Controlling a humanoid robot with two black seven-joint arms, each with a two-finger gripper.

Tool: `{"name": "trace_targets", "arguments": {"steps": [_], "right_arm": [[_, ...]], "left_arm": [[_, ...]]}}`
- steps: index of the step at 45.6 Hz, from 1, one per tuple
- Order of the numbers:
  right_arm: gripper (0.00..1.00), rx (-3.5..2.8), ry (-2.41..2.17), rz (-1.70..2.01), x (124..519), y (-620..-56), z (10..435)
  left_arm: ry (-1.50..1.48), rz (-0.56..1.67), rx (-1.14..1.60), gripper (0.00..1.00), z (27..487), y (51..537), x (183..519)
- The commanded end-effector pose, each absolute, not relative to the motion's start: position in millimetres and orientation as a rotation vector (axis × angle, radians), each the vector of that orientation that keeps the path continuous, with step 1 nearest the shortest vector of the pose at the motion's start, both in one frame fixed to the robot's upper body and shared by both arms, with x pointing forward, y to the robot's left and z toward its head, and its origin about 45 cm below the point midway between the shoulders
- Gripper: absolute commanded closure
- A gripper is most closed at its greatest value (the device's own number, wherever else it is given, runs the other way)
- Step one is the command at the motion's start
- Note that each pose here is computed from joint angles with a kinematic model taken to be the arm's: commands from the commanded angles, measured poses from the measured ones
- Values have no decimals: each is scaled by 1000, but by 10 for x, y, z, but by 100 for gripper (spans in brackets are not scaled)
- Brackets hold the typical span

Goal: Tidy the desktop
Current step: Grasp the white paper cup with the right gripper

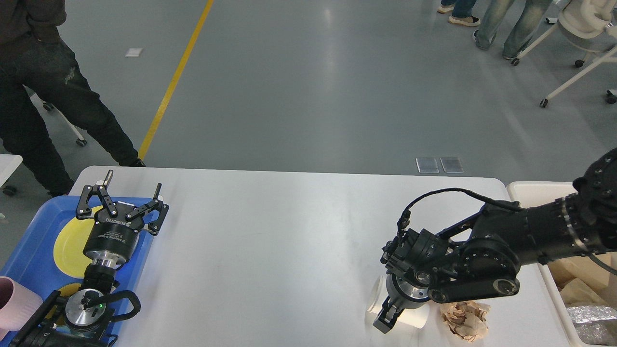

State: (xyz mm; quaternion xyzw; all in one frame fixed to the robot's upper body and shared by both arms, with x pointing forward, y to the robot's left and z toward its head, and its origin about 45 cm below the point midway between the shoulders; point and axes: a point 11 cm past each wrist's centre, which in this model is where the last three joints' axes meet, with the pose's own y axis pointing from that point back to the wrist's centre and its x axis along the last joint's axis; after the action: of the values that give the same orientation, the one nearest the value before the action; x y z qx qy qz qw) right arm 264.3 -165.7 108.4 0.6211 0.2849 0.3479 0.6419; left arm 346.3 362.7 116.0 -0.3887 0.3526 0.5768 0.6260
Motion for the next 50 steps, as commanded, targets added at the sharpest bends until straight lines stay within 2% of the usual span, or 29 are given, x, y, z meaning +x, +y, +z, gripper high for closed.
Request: {"name": "trace_targets", "arguments": {"steps": [1, 9, 20, 29, 34, 36, 38, 43, 50], "right_arm": [[13, 1373, 654, 782, 2670, -1745, 978], [13, 1342, 637, 778, 2673, -1798, 725], [16, 1355, 621, 770, 2668, -1788, 709], [51, 1357, 613, 764, 2676, -1804, 703], [54, 1381, 592, 754, 2665, -1767, 697], [59, 1388, 577, 753, 2687, -1754, 714], [68, 1395, 562, 743, 2709, -1751, 735], [100, 1441, 495, 649, 2759, -1762, 800], [100, 1502, 385, 491, 2855, -1762, 922]], "left_arm": [[809, 1323, -891, 3, 1159, 3627, 3463], [809, 1323, -892, 3, 1160, 3628, 3463], [809, 1323, -891, 3, 1159, 3627, 3463], [809, 1323, -891, 3, 1159, 3627, 3463], [809, 1325, -890, 3, 1158, 3628, 3463], [809, 1323, -892, 3, 1160, 3628, 3463], [809, 1323, -891, 3, 1159, 3627, 3463], [809, 1323, -891, 3, 1159, 3627, 3463], [809, 1323, -891, 3, 1159, 3627, 3463]]}}
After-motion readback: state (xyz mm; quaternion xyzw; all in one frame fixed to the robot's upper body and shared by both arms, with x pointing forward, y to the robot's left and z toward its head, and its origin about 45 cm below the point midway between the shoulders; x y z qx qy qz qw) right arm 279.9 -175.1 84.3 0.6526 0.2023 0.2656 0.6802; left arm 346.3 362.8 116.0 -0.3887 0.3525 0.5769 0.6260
